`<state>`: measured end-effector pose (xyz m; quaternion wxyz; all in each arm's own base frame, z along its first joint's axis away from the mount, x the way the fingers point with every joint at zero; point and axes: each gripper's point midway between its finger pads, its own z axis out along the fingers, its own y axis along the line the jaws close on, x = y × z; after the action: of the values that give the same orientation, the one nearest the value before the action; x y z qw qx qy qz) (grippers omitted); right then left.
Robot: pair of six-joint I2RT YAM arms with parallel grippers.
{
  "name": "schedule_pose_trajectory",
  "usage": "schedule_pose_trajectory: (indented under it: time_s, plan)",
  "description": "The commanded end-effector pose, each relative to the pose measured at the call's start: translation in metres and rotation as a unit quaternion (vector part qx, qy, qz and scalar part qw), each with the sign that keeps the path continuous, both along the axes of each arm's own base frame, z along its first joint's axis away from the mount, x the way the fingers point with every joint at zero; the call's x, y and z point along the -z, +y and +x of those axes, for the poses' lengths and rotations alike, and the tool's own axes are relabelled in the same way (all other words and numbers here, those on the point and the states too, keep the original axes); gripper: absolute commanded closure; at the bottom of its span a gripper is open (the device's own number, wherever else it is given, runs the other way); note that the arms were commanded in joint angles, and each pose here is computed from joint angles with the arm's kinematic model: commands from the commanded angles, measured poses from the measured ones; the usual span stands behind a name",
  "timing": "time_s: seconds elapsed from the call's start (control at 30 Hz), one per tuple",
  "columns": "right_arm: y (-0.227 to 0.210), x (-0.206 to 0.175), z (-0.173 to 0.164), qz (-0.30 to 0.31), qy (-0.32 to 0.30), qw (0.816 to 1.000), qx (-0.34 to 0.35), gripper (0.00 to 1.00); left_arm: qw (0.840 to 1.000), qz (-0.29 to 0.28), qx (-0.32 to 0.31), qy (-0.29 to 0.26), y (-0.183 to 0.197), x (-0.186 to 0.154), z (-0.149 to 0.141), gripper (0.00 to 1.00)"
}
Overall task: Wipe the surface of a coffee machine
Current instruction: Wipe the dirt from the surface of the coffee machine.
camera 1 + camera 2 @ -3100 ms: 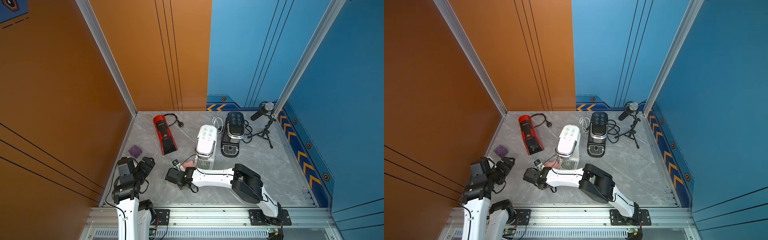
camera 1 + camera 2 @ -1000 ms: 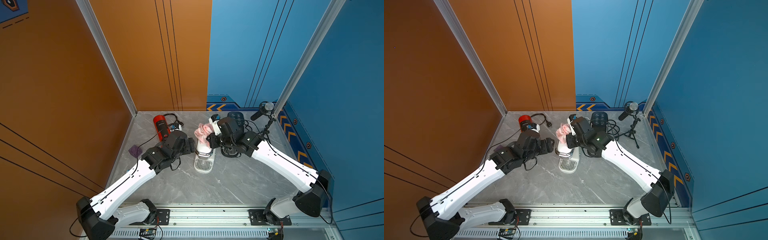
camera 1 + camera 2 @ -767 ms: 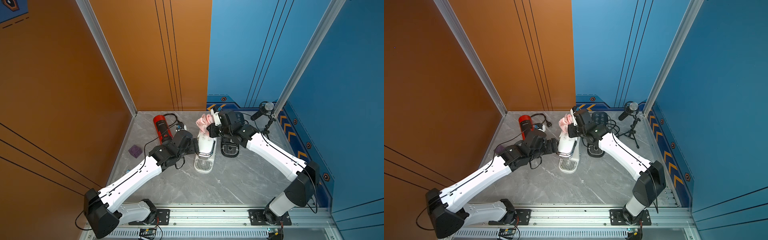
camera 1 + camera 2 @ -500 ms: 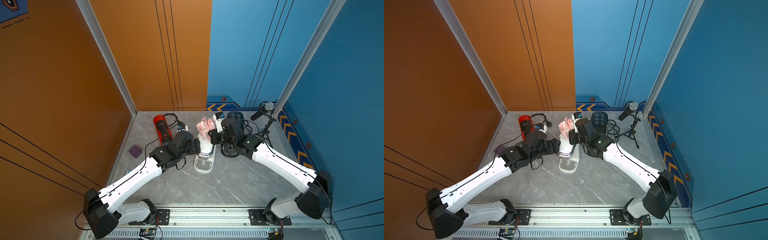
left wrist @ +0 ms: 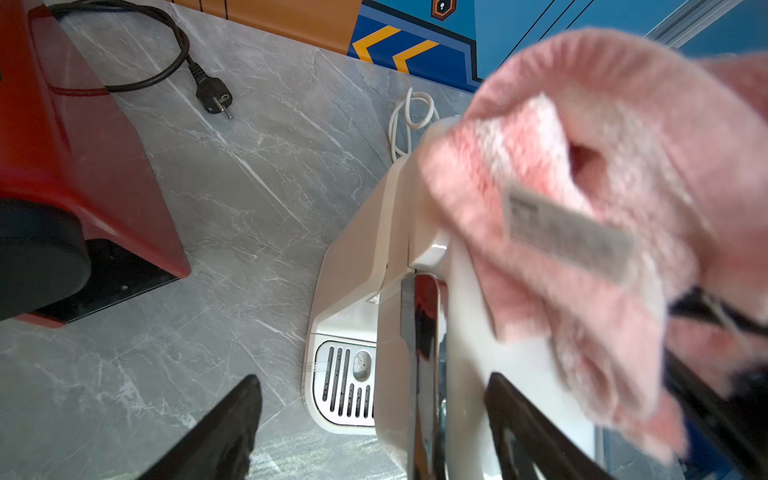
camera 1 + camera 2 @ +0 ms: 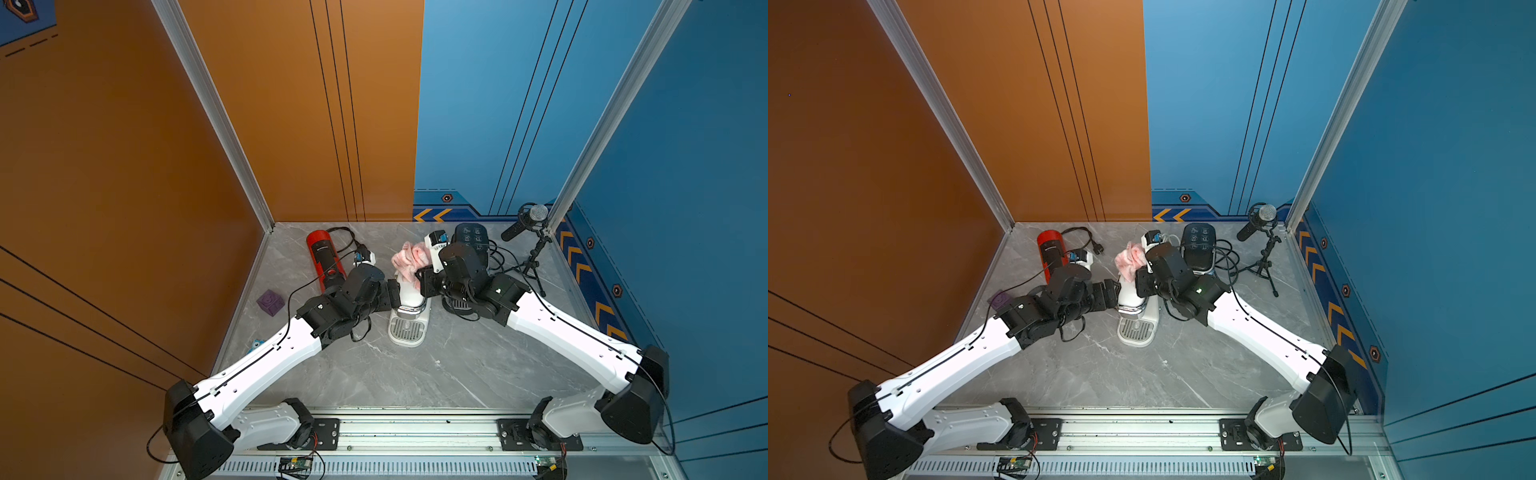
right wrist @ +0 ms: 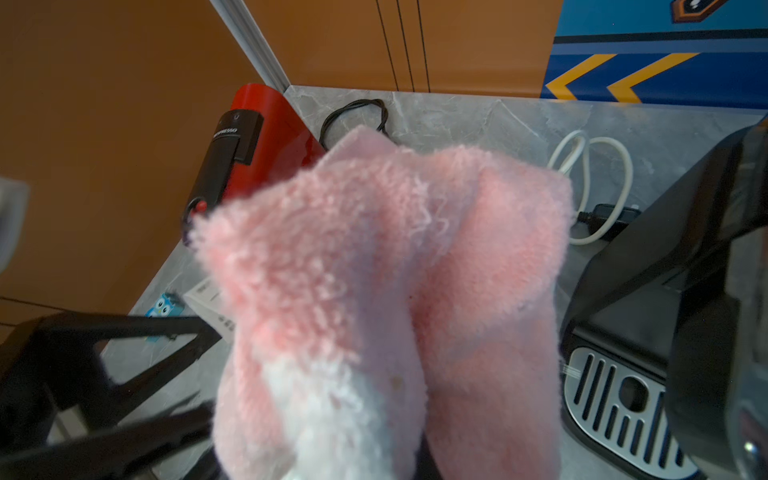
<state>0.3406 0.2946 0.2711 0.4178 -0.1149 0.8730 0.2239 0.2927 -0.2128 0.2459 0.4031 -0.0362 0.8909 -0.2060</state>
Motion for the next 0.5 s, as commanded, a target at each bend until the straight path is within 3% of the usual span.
schedule_pose_trajectory:
  time_s: [0.0, 0.2, 0.47]
  plan:
    - [-0.032, 0.078, 0.015, -0.092, 0.087, 0.992, 0.029, 1.00, 1.000, -0.002, 0.006, 0.000, 0.001, 0.000, -0.007, 0.15]
    - [-0.037, 0.094, 0.006, -0.085, 0.107, 0.990, 0.025, 1.00, 1.000, 0.001, 0.006, 0.000, 0.003, 0.000, -0.005, 0.15]
    - [-0.023, 0.080, -0.072, -0.093, 0.080, 0.992, -0.010, 1.00, 1.000, 0.003, -0.009, 0.003, 0.017, 0.005, 0.000, 0.15]
